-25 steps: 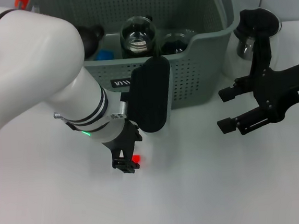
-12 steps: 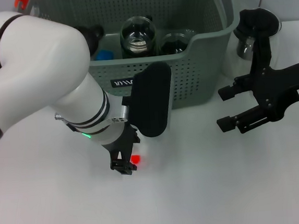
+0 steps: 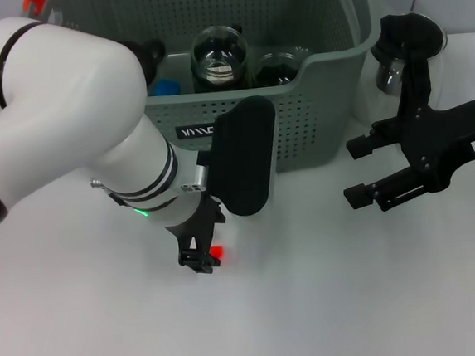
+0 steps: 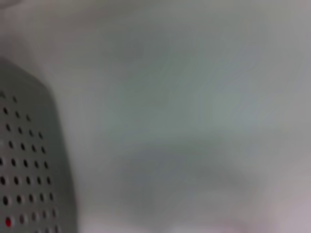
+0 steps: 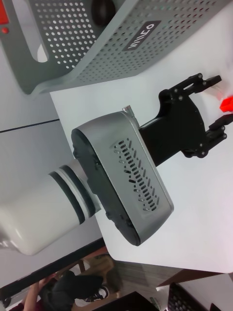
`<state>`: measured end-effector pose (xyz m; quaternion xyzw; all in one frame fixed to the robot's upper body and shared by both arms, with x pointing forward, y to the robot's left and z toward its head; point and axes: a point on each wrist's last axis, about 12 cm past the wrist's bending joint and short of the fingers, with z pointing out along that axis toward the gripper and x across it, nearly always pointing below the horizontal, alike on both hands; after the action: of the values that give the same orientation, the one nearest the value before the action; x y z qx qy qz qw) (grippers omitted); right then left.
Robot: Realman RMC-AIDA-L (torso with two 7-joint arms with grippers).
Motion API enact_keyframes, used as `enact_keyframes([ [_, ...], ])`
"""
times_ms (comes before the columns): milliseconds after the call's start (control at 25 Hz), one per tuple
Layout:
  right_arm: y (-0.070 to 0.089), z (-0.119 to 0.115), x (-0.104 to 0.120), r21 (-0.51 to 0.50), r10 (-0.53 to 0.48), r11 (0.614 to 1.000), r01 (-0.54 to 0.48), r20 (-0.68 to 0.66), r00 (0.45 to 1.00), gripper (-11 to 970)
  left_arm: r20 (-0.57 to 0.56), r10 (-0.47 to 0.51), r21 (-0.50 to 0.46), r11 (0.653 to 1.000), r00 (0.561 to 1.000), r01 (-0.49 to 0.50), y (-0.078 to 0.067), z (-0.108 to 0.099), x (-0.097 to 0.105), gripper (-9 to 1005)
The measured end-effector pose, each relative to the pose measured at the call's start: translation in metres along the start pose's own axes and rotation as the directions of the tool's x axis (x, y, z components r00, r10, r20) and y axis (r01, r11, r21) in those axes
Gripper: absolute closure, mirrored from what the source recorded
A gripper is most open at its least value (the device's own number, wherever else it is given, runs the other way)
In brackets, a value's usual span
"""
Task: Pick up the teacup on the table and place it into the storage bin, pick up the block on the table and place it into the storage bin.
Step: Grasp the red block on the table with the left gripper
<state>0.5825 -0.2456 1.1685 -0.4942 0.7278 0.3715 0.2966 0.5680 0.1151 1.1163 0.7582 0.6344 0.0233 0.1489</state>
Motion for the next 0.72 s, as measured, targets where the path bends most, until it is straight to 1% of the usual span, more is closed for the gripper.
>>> enact_keyframes([
  [400,0.0005,-0.0005,0.001,0.0,0.001,1.0,-0.001,0.0,1.0,49,-0.004,0.017,0.001,1.0,1.0,-0.017,-0.0015,0.0024,-0.0026,448],
  [720,0.0009,-0.0007,0.0017,-0.002,0.003,1.0,-0.003,-0.001,1.0,49,-0.003,0.021,-0.02,1.0,1.0,-0.021,0.0016,0.0031,-0.0038,465],
])
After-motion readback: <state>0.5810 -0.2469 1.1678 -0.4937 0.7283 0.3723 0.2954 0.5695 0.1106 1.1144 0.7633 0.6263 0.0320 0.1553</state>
